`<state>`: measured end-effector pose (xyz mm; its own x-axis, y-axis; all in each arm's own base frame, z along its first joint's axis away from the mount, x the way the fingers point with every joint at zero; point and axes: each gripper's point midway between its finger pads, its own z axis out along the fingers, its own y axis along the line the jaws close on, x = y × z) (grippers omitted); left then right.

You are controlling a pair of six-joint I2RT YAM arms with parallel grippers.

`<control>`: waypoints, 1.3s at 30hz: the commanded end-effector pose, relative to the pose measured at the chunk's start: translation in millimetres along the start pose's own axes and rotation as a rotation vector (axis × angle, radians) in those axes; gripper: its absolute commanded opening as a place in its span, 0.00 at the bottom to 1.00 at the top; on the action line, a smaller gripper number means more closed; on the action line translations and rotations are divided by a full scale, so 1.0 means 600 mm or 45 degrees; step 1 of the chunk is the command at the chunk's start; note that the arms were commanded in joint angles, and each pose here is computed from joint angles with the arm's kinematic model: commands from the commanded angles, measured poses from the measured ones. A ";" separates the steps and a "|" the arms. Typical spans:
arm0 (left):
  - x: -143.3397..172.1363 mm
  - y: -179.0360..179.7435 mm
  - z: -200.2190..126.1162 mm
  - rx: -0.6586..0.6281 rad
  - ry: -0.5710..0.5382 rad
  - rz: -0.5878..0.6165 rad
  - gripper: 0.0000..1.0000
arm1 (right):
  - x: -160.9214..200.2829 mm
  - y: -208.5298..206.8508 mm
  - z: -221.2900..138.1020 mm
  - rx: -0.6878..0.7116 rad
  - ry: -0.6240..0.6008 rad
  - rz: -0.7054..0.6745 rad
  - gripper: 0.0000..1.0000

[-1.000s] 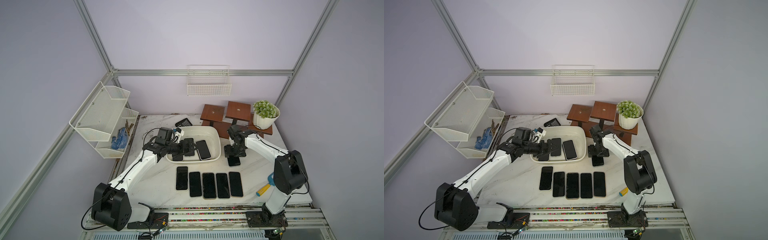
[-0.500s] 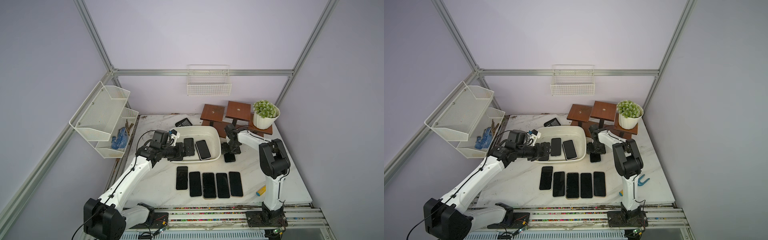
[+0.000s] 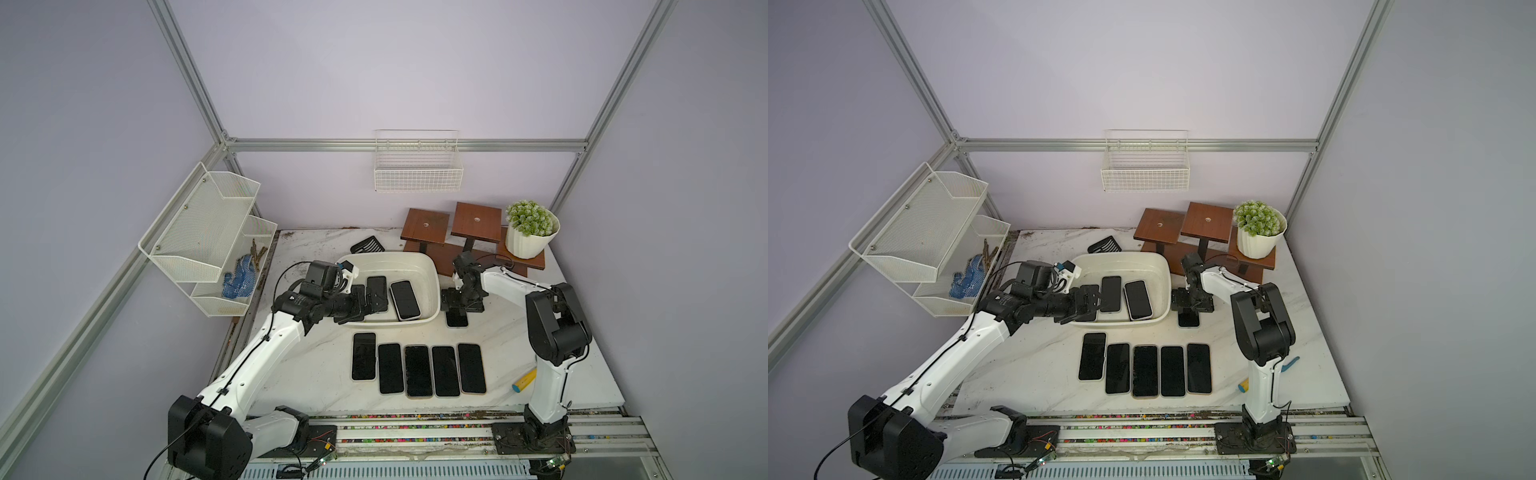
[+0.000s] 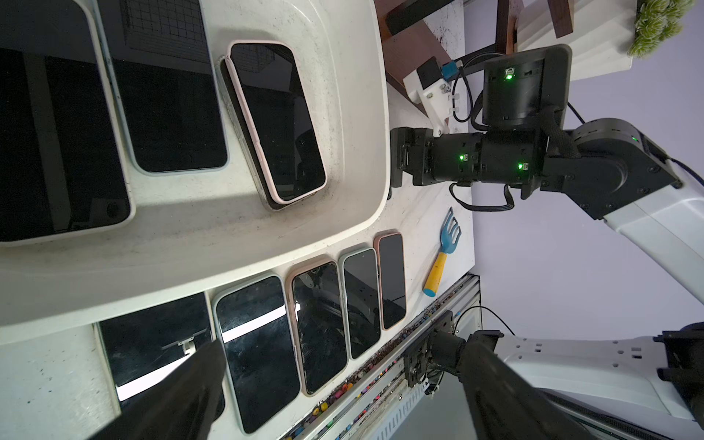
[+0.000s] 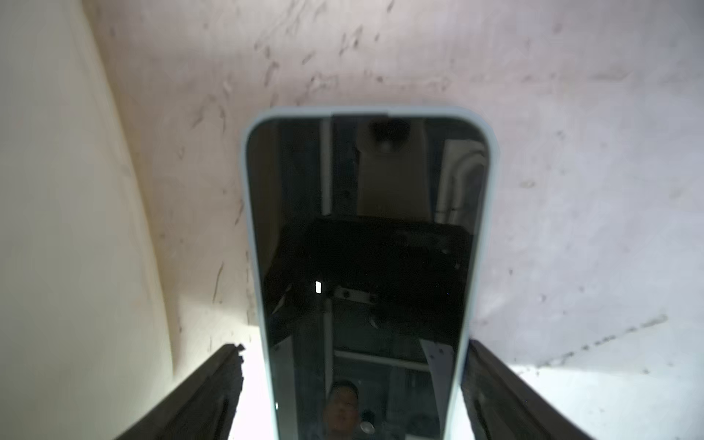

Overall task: Take the phone out of the storage box
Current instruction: Place the phone at the center of the board, then pick up the phone from the storage box.

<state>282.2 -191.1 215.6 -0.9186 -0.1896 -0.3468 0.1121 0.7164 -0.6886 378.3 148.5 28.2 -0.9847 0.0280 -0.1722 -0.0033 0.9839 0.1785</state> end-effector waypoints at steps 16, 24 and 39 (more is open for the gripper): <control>-0.007 -0.006 -0.004 0.021 -0.046 0.009 1.00 | 0.054 0.031 0.017 -0.199 0.057 -0.044 0.86; -0.010 0.000 -0.003 -0.002 -0.061 0.012 1.00 | -0.001 -0.009 -0.088 -0.010 -0.153 -0.063 0.93; -0.035 0.000 -0.004 -0.009 -0.111 0.027 1.00 | -0.052 0.210 -0.245 -0.387 -0.320 -0.329 0.96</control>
<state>289.6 -187.1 205.7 -0.9098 -0.2140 -0.3556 0.0906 0.7337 -0.6734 394.6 209.7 208.4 -0.8528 -0.0569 -0.5190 -0.2641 0.9045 0.3348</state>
